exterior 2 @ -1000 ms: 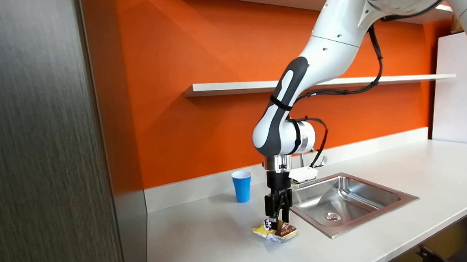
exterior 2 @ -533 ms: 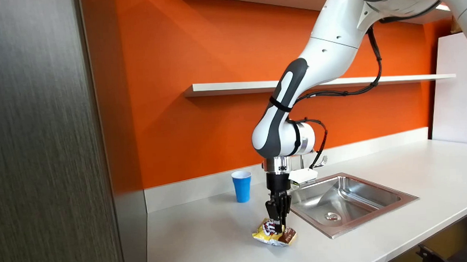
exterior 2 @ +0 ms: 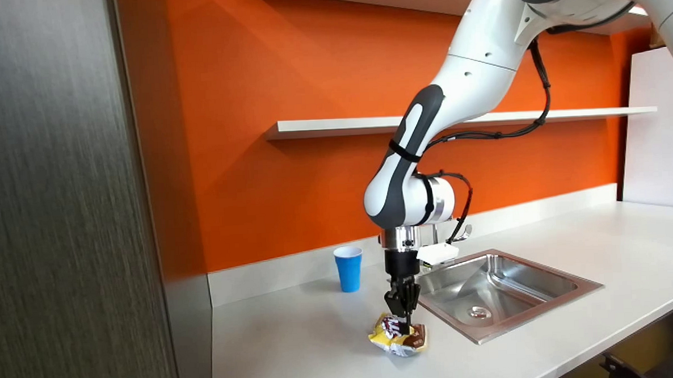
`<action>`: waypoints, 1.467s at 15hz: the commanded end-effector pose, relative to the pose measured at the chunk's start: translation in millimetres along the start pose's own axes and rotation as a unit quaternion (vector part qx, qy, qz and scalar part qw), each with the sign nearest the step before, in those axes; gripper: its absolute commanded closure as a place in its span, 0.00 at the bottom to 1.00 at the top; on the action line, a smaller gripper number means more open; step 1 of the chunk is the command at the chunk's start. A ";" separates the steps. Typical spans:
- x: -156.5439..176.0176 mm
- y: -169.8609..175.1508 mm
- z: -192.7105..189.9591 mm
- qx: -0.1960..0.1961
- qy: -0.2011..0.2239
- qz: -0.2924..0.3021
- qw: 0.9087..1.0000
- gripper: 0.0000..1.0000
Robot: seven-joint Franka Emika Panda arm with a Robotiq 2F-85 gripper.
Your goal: Put the Lays packet on the left side of the shelf
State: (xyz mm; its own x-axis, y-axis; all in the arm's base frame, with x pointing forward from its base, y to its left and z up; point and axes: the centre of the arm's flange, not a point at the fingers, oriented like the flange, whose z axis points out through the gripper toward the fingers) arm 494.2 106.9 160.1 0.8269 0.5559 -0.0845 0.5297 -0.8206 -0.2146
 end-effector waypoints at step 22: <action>-106.5 -61.1 -286.0 -0.057 0.141 0.067 0.986 1.00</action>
State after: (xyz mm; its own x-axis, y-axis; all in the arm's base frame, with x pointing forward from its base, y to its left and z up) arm 451.6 55.8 394.3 0.9039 0.4157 0.1004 0.4252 -0.8987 -0.1070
